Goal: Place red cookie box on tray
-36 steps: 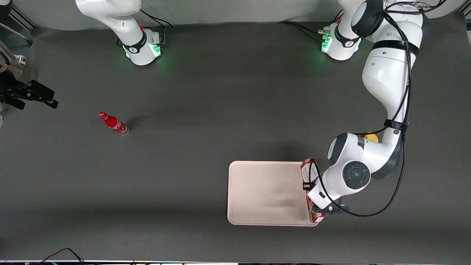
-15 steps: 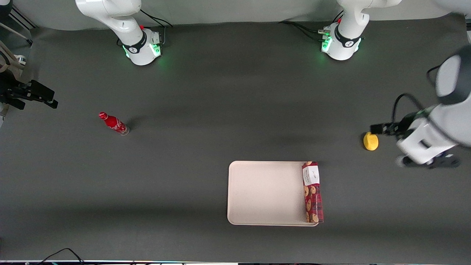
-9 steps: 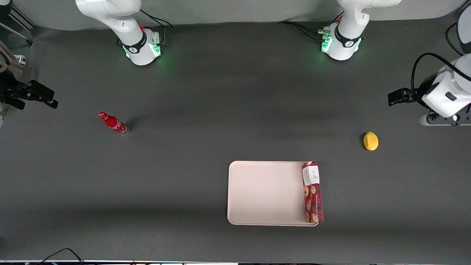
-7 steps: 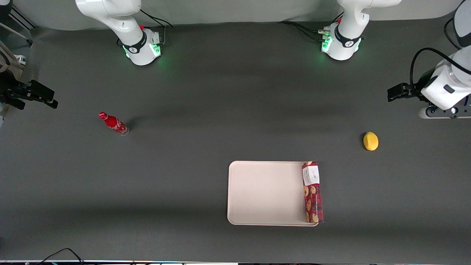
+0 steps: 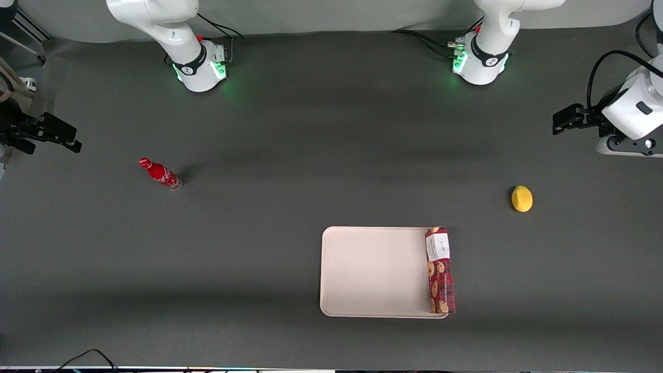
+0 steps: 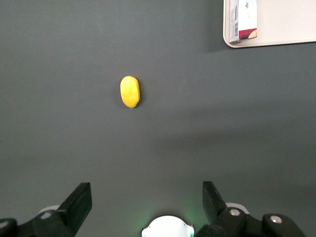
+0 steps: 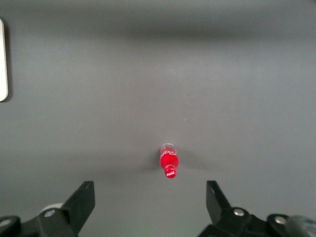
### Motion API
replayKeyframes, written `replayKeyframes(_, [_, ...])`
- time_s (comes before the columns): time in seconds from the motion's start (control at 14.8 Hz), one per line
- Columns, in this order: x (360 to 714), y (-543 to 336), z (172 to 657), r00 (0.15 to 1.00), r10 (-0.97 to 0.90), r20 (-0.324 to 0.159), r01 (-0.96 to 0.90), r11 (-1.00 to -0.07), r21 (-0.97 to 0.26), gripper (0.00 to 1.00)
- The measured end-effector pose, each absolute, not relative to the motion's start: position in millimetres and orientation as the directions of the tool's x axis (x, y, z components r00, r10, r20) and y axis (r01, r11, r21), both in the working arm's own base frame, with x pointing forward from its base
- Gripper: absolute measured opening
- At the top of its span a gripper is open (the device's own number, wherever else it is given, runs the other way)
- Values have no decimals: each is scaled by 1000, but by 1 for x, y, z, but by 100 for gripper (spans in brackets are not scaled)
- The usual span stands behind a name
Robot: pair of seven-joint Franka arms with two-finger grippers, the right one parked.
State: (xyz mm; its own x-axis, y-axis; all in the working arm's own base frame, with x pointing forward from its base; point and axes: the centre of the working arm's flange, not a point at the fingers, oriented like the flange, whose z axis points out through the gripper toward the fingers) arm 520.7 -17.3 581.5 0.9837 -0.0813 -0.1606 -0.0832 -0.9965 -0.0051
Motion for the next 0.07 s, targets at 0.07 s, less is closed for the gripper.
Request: replayKeyframes(0.07, [520, -17, 584, 983, -82, -162, -84, -996, -5, 100])
